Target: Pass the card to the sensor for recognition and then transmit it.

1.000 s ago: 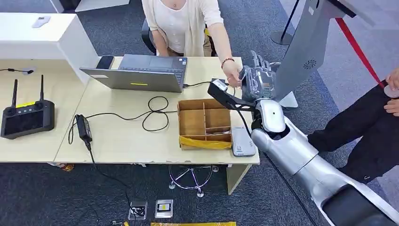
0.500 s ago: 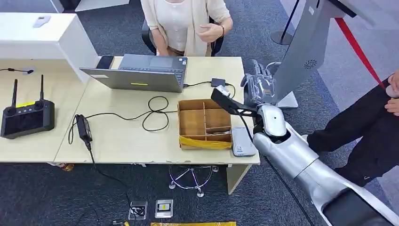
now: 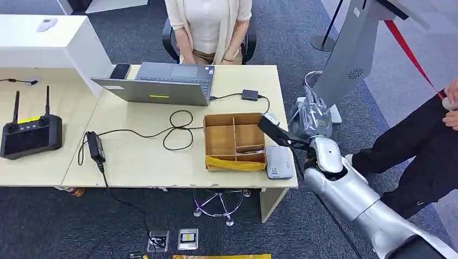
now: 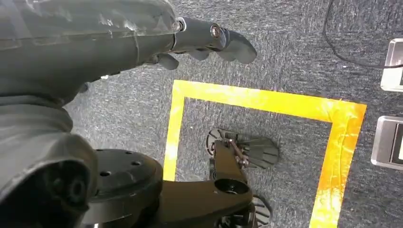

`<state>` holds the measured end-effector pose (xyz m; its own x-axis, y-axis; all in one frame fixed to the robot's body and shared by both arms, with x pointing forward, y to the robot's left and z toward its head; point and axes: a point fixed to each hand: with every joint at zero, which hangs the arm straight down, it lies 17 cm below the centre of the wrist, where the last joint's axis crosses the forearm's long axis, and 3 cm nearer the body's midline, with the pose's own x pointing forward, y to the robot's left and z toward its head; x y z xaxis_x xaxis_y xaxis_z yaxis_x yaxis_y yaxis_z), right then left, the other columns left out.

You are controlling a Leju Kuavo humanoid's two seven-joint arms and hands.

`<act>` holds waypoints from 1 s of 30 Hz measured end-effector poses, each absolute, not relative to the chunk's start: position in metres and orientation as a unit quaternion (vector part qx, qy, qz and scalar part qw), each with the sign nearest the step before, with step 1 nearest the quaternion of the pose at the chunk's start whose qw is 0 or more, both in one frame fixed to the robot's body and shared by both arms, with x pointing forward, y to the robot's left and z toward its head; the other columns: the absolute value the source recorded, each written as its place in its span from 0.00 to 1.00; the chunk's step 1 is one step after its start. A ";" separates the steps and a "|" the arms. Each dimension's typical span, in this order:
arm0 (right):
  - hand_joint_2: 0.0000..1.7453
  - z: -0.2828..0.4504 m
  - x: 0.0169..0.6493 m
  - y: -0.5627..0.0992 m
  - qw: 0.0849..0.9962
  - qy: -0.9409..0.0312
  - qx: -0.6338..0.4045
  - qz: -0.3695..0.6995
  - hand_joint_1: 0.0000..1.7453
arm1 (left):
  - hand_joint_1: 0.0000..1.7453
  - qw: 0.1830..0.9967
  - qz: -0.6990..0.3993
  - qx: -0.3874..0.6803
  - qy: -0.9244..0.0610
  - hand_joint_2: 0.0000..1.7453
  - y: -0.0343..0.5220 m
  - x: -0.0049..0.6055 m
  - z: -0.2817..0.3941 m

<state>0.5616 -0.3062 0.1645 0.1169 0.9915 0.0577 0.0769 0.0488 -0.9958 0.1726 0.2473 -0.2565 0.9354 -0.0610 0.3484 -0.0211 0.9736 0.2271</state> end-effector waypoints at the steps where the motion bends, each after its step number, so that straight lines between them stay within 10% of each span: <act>1: 1.00 0.164 0.560 -0.306 0.523 -0.501 -0.533 0.438 1.00 | 0.00 0.977 -0.010 0.115 -0.179 0.00 0.248 0.173 -0.257; 30: 1.00 0.130 0.530 -0.279 0.535 -0.502 -0.481 0.480 1.00 | 0.00 0.979 -0.002 0.120 -0.167 0.00 0.261 0.156 -0.262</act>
